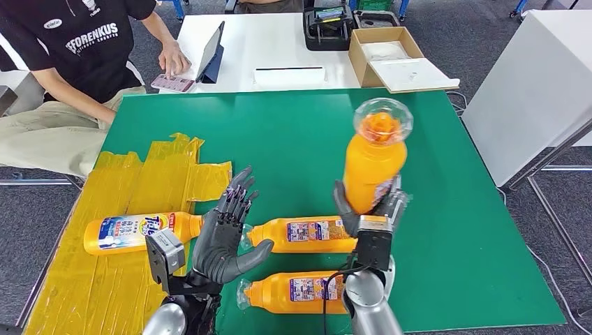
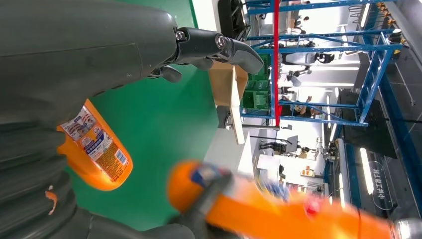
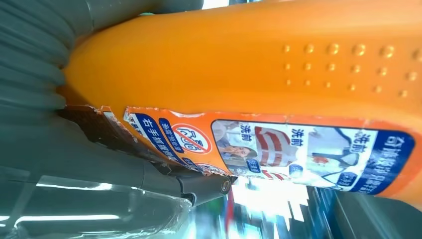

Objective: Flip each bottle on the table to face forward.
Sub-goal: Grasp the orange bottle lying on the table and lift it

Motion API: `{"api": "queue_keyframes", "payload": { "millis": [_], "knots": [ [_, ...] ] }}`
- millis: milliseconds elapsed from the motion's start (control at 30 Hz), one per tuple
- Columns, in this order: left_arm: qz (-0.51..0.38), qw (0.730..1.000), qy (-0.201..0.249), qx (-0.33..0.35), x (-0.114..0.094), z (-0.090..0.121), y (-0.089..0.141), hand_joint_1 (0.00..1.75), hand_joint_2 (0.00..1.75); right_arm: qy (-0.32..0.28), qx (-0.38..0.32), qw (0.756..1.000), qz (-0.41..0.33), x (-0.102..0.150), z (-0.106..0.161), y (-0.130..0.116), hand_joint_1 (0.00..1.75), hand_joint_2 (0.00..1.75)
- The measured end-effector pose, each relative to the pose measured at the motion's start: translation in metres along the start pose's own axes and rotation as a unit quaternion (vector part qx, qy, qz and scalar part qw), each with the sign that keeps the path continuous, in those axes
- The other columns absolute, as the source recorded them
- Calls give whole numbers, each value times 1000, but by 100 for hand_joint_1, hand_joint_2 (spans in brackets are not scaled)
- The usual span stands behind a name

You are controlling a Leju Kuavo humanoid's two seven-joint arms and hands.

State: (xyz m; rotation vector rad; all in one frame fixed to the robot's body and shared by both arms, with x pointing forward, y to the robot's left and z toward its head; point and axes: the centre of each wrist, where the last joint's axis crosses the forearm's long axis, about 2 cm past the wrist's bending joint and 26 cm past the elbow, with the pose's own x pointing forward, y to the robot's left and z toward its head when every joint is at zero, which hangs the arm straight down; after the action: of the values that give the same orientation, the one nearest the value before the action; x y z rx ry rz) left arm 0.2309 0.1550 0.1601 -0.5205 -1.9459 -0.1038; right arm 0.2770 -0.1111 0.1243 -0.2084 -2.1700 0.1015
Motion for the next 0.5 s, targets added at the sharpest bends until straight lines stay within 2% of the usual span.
{"api": "queue_keyframes", "payload": {
  "millis": [167, 500],
  "knots": [
    [-2, 1000, -4, 1, 1, -3, -2, 0, 175, 23, 105, 992, -62, 5, 14, 28, 175, 175],
    [-1, 1000, -12, 5, 2, -9, -5, 0, 175, 31, 184, 980, -74, 4, 22, 44, 175, 175]
  ]
}}
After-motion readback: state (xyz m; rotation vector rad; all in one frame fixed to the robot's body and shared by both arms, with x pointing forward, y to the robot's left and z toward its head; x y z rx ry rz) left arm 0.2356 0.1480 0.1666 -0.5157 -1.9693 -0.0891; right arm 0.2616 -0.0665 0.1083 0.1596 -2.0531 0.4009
